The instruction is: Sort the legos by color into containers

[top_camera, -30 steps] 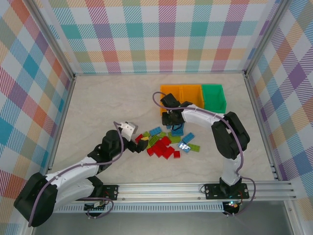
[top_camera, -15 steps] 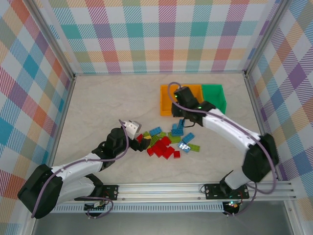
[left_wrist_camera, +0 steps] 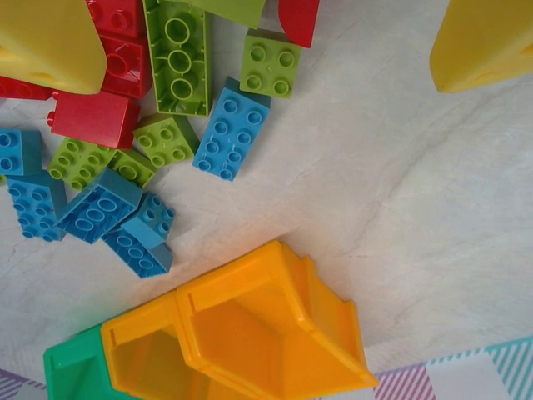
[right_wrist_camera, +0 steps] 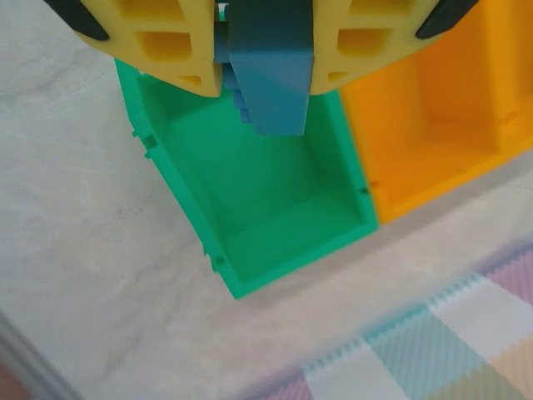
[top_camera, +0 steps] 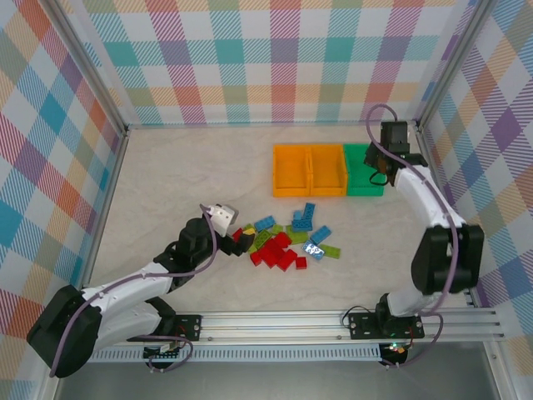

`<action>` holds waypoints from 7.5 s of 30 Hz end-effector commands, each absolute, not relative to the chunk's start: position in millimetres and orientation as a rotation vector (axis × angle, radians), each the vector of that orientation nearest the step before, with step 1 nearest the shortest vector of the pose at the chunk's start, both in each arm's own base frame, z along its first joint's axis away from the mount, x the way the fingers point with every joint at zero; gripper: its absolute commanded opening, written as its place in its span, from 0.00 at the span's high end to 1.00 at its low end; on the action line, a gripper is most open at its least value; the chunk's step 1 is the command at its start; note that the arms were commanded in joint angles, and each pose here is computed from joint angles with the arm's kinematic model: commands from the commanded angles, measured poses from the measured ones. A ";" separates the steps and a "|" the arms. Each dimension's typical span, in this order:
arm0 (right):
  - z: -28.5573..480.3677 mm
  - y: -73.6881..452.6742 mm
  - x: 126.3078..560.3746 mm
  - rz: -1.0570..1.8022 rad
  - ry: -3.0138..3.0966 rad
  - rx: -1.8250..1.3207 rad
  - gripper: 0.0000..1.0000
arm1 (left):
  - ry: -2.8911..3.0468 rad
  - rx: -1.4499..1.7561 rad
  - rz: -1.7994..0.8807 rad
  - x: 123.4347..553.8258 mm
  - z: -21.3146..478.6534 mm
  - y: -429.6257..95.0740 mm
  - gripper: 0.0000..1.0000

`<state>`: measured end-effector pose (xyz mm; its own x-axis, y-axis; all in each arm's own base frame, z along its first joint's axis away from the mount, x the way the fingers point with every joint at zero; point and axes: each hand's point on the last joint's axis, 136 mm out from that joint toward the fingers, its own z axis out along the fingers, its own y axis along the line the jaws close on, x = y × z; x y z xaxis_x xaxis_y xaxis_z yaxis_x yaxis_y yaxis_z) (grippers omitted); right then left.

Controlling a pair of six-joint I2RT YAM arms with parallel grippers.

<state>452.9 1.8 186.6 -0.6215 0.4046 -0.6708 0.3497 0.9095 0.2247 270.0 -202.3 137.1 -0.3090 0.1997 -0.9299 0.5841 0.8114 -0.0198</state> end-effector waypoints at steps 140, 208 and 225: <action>256.6 155.0 239.4 0.568 2.222 -0.260 0.00 | 2.173 0.196 -0.550 507.3 198.0 -386.2 0.55; 139.3 391.7 273.5 0.575 2.410 -0.778 0.87 | 2.061 0.435 -0.865 133.7 286.8 -155.1 0.00; 193.1 158.3 454.9 0.515 2.204 0.082 0.90 | 1.969 0.291 -1.122 165.9 303.6 -201.9 0.00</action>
<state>426.0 181.2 201.5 -0.6546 0.1391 -0.7431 -0.1813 0.9254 0.3329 160.0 -191.6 290.4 -0.6268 -0.1217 -0.7696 0.5558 0.6224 -0.5511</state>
